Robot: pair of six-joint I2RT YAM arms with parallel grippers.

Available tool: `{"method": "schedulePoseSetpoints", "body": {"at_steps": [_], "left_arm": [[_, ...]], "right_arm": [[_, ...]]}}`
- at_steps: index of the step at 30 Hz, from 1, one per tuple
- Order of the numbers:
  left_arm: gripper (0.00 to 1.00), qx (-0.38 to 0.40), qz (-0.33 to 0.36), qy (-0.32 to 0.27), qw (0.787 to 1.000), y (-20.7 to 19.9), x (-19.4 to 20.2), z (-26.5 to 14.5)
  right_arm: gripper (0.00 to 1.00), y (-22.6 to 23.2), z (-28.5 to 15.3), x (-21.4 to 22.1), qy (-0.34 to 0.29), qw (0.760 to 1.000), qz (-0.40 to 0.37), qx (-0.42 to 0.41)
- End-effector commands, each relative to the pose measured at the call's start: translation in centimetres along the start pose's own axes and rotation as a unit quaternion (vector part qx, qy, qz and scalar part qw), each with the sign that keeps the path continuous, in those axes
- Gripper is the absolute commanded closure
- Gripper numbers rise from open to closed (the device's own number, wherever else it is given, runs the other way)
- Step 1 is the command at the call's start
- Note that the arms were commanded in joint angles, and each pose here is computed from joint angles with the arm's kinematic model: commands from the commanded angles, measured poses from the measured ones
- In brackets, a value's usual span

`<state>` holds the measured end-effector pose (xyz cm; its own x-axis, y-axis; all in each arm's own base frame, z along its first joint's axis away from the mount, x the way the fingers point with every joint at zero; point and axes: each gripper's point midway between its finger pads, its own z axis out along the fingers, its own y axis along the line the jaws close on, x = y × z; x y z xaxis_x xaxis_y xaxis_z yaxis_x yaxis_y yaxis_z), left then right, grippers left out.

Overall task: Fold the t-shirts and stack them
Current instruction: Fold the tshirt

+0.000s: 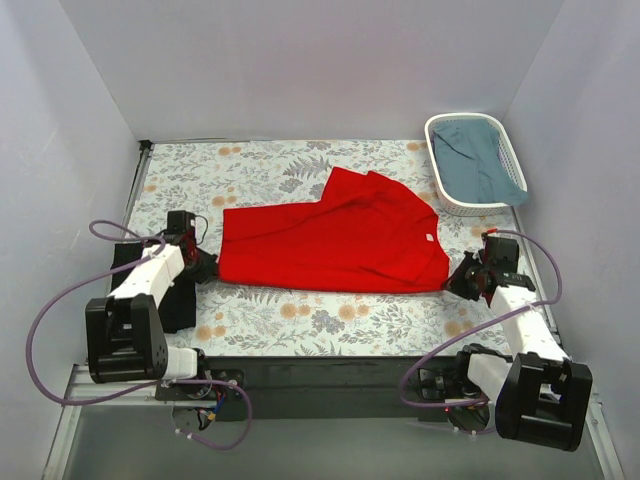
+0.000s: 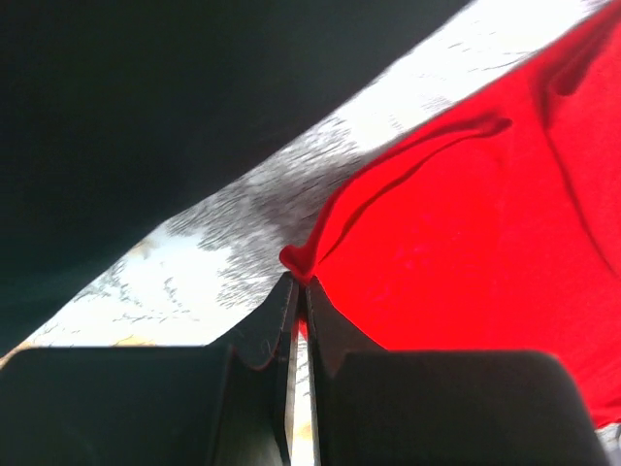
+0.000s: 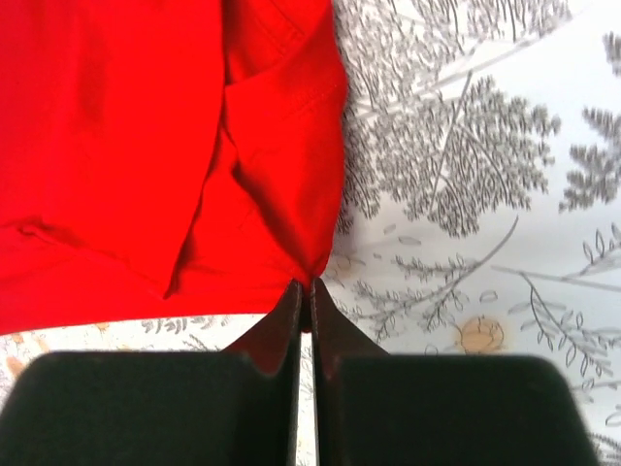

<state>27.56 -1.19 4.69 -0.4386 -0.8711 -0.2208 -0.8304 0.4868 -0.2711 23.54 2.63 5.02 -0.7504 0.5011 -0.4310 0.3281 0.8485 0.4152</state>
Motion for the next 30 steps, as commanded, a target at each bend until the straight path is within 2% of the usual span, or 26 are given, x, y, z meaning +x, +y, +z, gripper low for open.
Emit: {"method": "schedulePoseSetpoints", "body": {"at_steps": [1,2,3,4,6,7,8,10,14,19,23,30], "left_arm": [[1.00,-0.003,-0.032,0.008,0.999,1.8,1.2,-0.5],[0.99,0.001,-0.034,0.008,0.999,1.9,1.4,-0.6],[0.96,0.007,-0.036,0.008,0.999,1.9,1.4,-0.8],[0.84,0.011,-0.037,0.013,0.999,1.9,1.7,-0.8],[0.68,0.016,-0.030,0.013,0.999,1.7,1.6,-0.9],[0.52,0.024,-0.026,0.008,0.999,1.2,1.3,-1.2],[0.46,0.029,-0.018,0.004,0.999,0.9,1.0,-1.4],[0.40,0.048,-0.005,-0.015,0.999,0.0,0.1,-2.0],[0.39,0.083,0.022,-0.053,0.995,-2.3,-2.1,-4.0],[0.41,0.130,0.070,-0.054,0.988,-5.7,-2.3,-5.1],[0.42,0.162,0.137,-0.028,0.977,-9.5,1.2,-5.6],[0.43,0.186,0.189,0.009,0.964,-12.6,5.0,-4.8]], "right_arm": [[0.94,-0.2,-0.8,0.5,-0.001,1.000,0.004,0.001],[0.85,-0.2,-1.0,0.8,0.007,1.000,0.010,0.003],[0.64,-0.2,-1.2,0.6,0.005,1.000,0.010,0.005],[0.55,0.1,-1.5,0.0,-0.003,1.000,0.007,0.005],[0.43,0.2,-2.1,-0.7,-0.018,1.000,-0.004,0.008],[0.42,0.3,-2.4,-1.0,-0.023,1.000,-0.008,0.009],[0.42,0.7,-2.8,-1.7,-0.032,0.999,-0.015,0.005],[0.42,1.7,-3.3,-2.3,-0.042,0.999,-0.028,-0.008],[0.45,4.0,-3.7,-3.0,-0.046,0.997,-0.052,-0.020],[0.48,6.8,-1.9,-1.7,-0.022,0.996,-0.083,-0.030],[0.49,7.4,0.4,0.7,0.016,0.996,-0.086,-0.030],[0.50,7.0,2.4,1.3,0.026,0.996,-0.078,-0.022]]}}
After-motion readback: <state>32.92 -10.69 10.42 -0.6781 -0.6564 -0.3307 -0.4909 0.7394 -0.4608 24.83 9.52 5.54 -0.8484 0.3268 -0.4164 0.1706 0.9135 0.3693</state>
